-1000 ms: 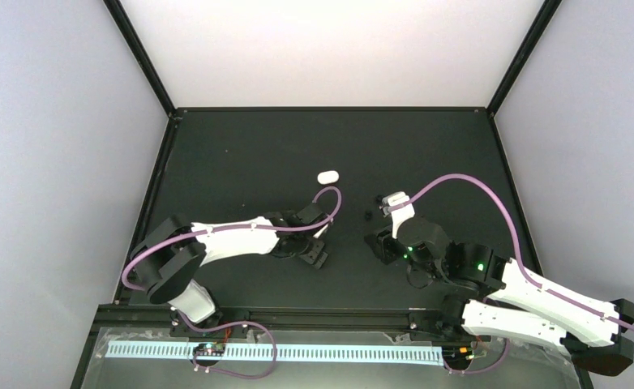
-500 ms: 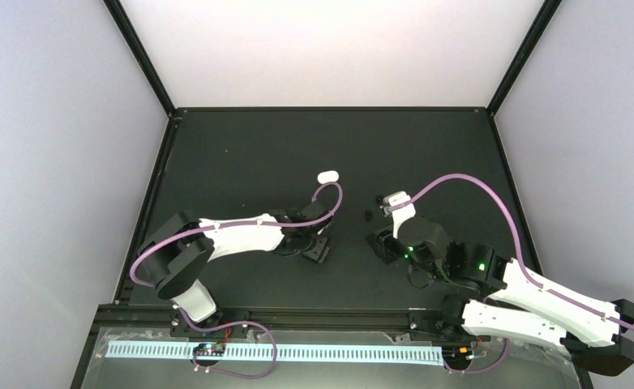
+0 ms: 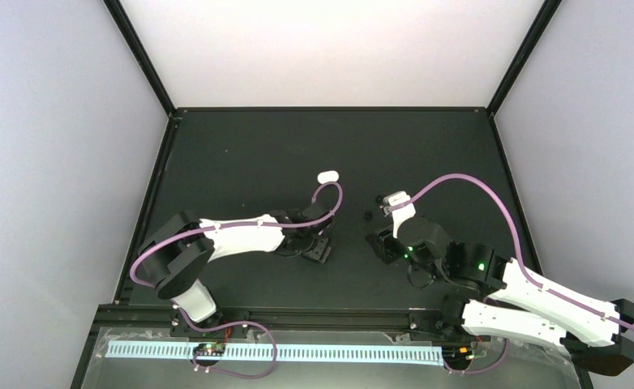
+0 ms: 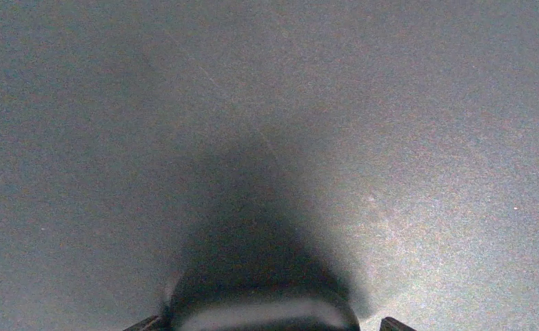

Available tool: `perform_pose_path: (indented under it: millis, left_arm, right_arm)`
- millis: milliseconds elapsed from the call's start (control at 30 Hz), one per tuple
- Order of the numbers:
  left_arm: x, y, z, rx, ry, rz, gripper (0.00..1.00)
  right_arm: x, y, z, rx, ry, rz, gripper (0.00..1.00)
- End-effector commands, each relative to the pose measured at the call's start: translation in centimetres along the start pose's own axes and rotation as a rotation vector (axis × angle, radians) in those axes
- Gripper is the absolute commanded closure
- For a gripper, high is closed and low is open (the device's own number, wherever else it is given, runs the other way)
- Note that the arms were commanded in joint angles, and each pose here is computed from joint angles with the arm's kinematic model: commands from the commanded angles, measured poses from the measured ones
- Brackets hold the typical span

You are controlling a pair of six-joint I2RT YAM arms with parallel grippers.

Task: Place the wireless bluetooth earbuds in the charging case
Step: Pick up the charging case at the center of the board.

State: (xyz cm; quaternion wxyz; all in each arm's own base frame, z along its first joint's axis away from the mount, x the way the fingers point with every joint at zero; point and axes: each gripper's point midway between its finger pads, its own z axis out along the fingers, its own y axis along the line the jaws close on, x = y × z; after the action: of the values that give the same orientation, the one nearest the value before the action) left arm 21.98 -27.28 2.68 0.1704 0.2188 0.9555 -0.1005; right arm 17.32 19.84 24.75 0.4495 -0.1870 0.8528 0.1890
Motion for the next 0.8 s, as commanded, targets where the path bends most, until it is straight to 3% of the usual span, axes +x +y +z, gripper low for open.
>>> perform_pose_path:
  millis: [0,333,767]
  left_arm:
    - [1.8,1.1,0.1,-0.054,0.058,-0.046,0.18]
    - [3.3,2.2,1.4,-0.119,0.106,-0.128,0.21]
    - [4.3,2.9,1.3,-0.228,0.126,-0.078,0.28]
  right_arm:
    - [-1.2,-0.2,-0.6,0.008,-0.035,0.007,0.45]
    - [-1.1,-0.1,-0.5,0.003,-0.034,0.009,0.45]
    - [-0.9,-0.4,-0.8,-0.003,-0.047,0.02,0.45]
